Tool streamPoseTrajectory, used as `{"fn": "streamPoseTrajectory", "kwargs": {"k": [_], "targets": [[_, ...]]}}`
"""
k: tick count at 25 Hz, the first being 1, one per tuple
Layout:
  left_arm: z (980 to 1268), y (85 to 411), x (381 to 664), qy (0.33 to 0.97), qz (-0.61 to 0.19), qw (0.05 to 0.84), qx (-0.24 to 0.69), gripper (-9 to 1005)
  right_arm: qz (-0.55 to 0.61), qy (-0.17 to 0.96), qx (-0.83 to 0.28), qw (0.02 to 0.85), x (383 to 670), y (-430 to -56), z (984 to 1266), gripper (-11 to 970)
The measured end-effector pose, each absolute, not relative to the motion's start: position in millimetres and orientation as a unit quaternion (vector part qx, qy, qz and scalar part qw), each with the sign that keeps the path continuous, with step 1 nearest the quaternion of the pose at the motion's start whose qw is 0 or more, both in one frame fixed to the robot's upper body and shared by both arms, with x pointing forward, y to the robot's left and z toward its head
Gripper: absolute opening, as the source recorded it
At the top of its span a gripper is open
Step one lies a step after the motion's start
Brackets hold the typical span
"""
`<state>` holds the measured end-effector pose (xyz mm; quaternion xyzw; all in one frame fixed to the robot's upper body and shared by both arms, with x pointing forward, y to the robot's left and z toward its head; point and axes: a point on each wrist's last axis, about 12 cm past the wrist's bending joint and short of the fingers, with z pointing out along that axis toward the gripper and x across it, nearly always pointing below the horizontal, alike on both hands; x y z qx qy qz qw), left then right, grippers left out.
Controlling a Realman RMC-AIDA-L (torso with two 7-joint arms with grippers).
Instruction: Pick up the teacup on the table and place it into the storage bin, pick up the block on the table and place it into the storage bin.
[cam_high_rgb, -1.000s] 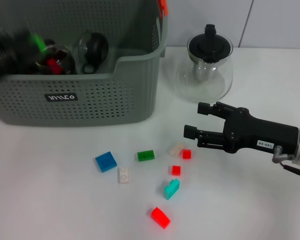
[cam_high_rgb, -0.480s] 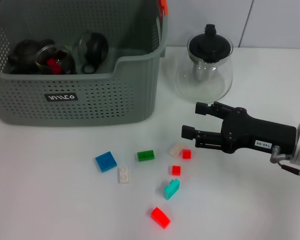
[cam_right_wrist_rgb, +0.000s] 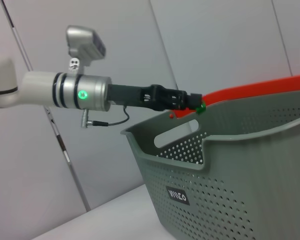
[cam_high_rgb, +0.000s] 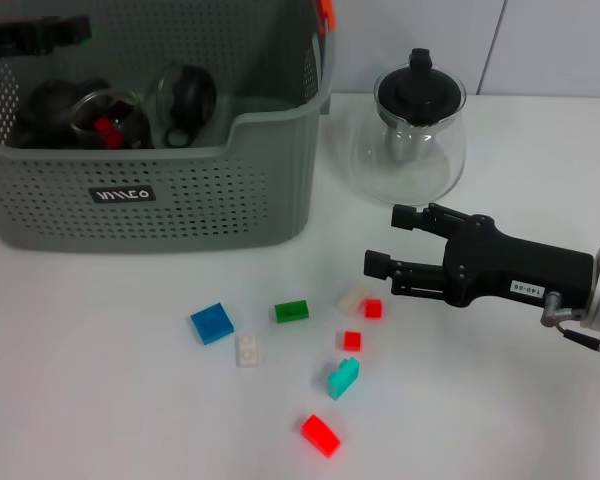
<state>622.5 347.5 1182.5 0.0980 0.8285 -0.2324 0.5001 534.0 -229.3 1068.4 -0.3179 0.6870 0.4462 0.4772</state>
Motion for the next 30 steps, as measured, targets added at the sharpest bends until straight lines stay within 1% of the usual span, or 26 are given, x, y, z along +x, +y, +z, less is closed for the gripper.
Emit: {"fn": "streamPoseTrajectory", "kwargs": {"k": [3,10,15,18,22,26,28,30], "targets": [[1184,346,628,0.843,-0.224,0.481,0.091,395,0.446,0.687,-0.318,0.477,534,-229,1068,942],[1187,343,631,0.842,-0.228,0.481,0.083,410,0.447,0.687,-0.318,0.477,534,-229,1068,944],[1185,342,631,0.842,-0.235,0.481,0.072,551,0.447,0.687,-0.318,0.477,534,-229,1068,943],[1186,343,627,0.839,-0.241,0.484,0.06,551,0.447,0.686,-0.318,0.478,535,-229,1069,943],[1195,342,614,0.83,-0.231,0.503,0.072,551,0.447,0.686,-0.318,0.478,535,-229,1069,943],[1212,331,589,0.813,-0.222,0.525,0.119,552,0.447,0.686,-0.318,0.478,535,-228,1069,942],[1221,326,575,0.794,-0.257,0.531,0.145,552,0.447,0.686,-0.318,0.478,535,-228,1069,942],[1226,324,560,0.76,-0.319,0.537,0.178,552,0.447,0.686,-0.318,0.478,535,-228,1069,942]]}}
